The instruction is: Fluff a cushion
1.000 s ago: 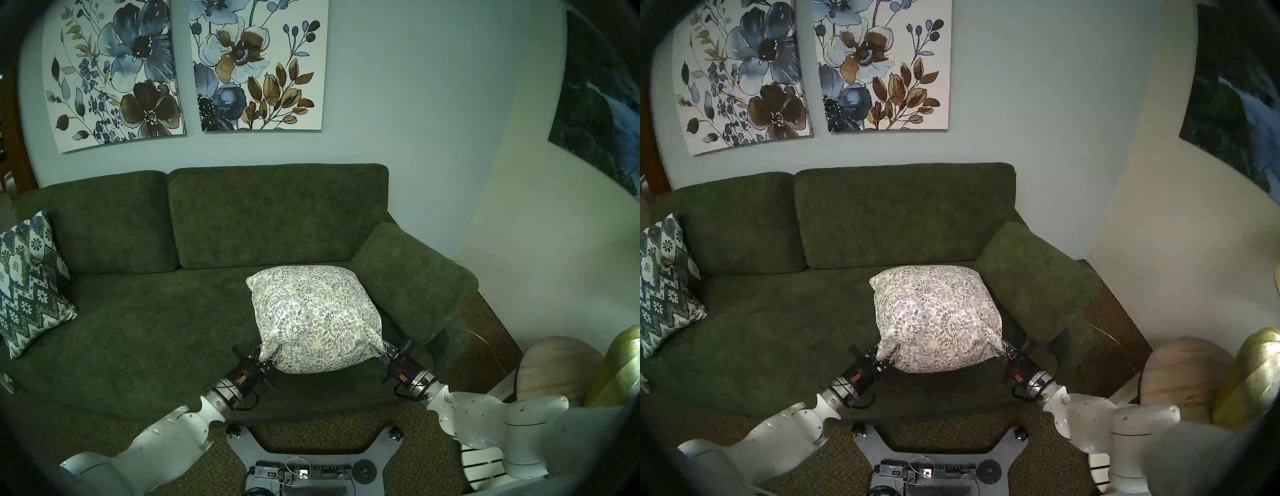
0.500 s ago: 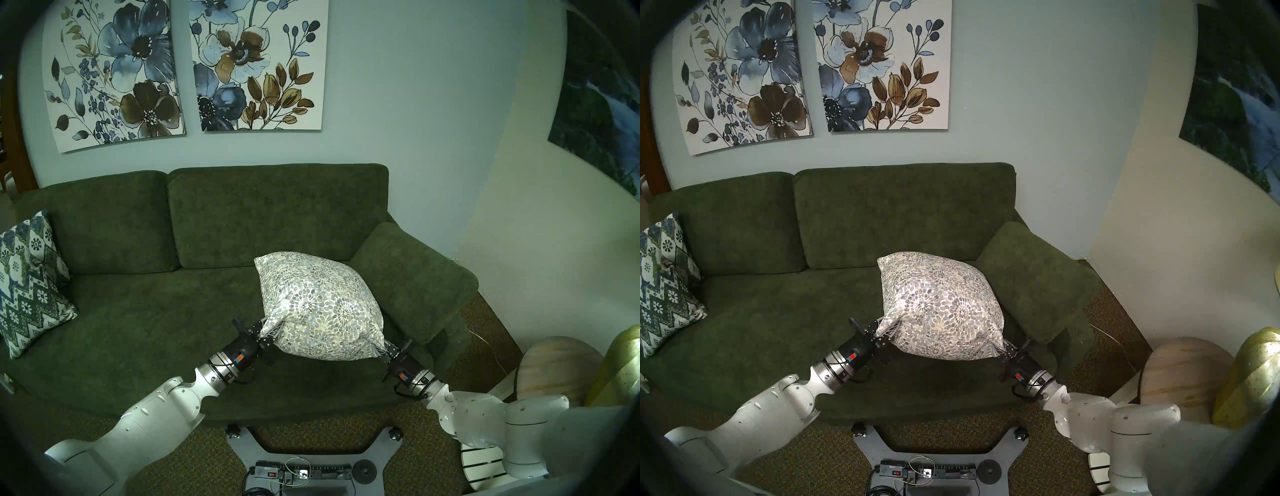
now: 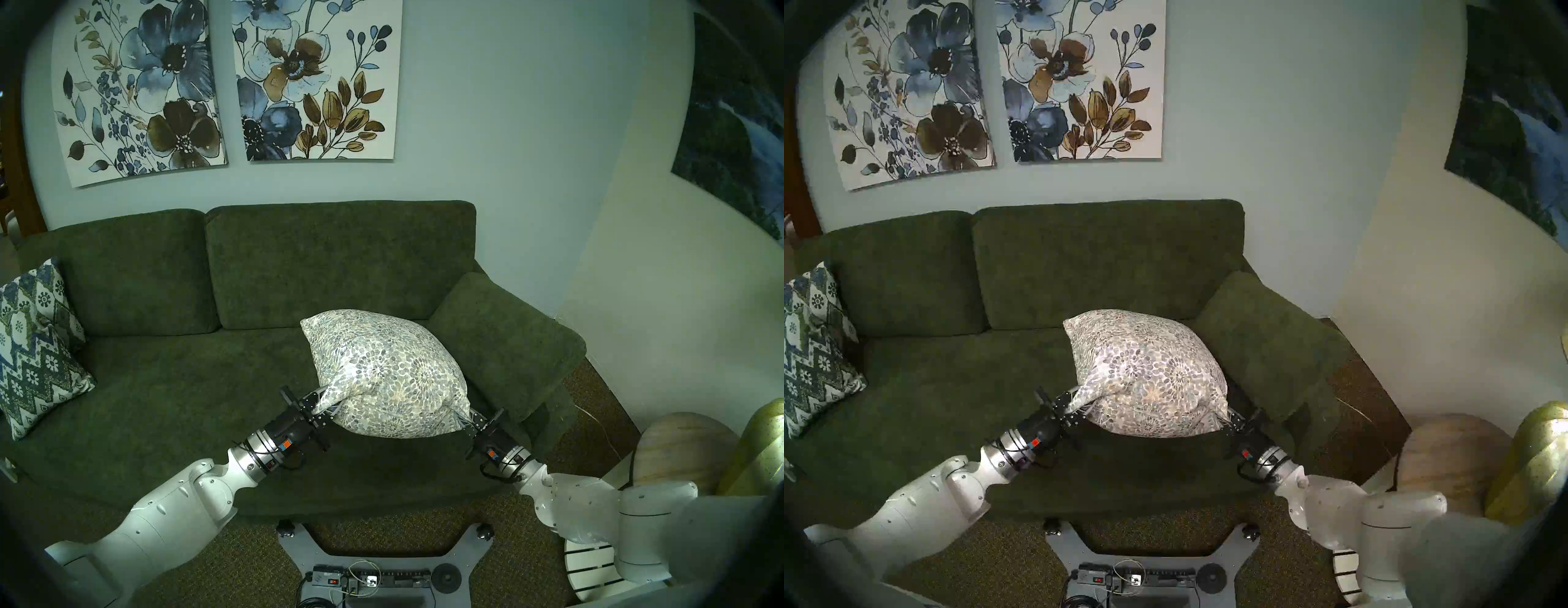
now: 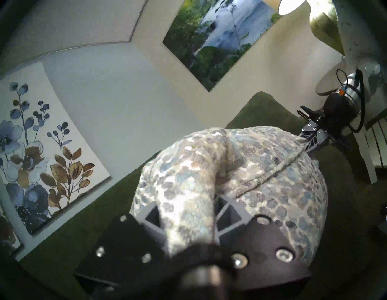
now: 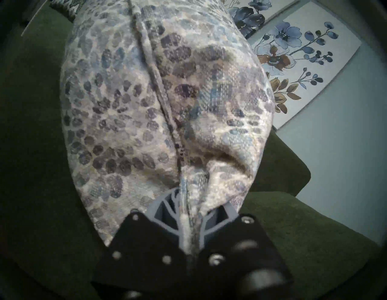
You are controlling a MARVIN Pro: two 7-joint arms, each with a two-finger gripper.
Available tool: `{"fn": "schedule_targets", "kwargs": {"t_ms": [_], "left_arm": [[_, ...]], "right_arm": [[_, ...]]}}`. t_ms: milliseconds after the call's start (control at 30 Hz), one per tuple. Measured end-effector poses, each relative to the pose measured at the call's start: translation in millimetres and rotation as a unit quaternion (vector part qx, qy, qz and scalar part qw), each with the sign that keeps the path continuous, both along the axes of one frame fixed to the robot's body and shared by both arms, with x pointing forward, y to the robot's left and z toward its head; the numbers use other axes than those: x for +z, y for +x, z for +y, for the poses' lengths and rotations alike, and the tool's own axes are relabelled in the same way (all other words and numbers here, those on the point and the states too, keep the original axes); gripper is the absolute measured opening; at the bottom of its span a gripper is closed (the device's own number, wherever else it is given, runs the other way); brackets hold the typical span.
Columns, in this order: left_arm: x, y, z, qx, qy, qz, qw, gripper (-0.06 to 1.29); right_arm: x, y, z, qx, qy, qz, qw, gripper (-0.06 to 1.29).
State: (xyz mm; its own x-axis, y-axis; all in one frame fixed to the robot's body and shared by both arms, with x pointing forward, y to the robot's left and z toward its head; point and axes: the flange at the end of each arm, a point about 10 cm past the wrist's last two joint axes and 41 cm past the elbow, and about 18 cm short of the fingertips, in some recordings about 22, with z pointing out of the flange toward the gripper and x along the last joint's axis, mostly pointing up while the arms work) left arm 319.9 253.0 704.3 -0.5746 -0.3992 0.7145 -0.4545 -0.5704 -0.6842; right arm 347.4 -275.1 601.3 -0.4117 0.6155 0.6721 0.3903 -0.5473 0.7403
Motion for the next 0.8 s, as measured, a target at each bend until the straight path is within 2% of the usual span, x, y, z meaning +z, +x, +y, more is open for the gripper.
{"fn": "schedule_targets", "kwargs": {"t_ms": [200,300,467,633,800], "left_arm": [[18.1,12.8,-0.6,-0.007,0.005,-0.026,0.9996,0.26],[33.3,24.3,-0.2,-0.007,0.004,-0.047,0.9989,0.26],[68.5,46.2,4.0,-0.003,0.002,-0.093,0.9956,0.26],[110.4,68.1,10.2,0.004,0.006,-0.146,0.9893,0.26],[140.9,81.4,13.5,0.008,0.010,-0.182,0.9833,0.26]], "right_arm": [[27.2,32.6,-7.5,-0.015,0.011,-0.038,0.9991,0.02],[41.1,47.9,-7.8,-0.015,0.016,-0.056,0.9982,0.02],[63.6,70.9,-4.7,-0.013,0.027,-0.083,0.9961,0.02],[92.6,97.3,6.9,-0.006,0.048,-0.117,0.9920,0.02],[119.0,118.3,17.7,-0.004,0.069,-0.147,0.9867,0.00]]}}
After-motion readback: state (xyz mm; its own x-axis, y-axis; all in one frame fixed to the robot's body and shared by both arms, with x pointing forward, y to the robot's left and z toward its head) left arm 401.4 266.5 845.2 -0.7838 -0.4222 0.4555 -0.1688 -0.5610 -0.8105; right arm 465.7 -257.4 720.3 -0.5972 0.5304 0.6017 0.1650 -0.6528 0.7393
